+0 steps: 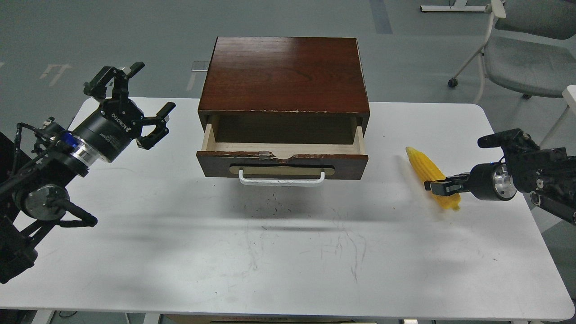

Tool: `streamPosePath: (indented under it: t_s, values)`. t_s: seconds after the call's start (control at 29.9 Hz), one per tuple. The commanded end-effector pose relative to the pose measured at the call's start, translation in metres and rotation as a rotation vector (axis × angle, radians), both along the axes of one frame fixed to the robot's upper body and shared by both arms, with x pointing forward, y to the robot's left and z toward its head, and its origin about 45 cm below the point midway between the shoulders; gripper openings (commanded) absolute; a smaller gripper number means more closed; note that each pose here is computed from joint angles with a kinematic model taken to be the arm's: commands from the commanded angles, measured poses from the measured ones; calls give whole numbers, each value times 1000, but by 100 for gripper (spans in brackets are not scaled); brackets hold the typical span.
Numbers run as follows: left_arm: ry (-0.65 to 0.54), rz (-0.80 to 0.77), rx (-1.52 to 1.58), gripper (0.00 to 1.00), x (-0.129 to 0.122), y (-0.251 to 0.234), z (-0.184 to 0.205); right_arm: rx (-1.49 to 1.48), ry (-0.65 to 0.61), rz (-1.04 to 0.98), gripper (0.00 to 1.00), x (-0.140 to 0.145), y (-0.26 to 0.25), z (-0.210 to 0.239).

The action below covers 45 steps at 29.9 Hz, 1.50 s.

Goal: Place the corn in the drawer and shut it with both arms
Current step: 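Lift the corn with the right gripper and carry it over the open drawer, then lower the corn into the drawer and open the right gripper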

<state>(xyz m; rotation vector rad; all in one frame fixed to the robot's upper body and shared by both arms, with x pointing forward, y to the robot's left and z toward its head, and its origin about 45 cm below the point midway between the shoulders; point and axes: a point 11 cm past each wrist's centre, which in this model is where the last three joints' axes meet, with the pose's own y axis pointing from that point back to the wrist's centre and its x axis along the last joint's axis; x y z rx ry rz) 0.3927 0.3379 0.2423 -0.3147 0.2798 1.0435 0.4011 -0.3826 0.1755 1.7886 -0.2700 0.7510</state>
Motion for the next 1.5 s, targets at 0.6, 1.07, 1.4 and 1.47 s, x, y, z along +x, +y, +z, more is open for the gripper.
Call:
streamPosePath:
  t_s: [0.6,1.07,1.4,1.47]
  values:
    - [0,1,4,100,0,1,0,114,-293,528,8,43,228,203]
    - [-7,7,20,100,-1,8,5,-248,-321,892,8,23,284,177]
    - [-7,9,23,100,-1,9,6,-288,-320,964,20,19,281,146]
    - [-8,10,24,100,-1,10,6,-283,-321,971,29,18,283,144]
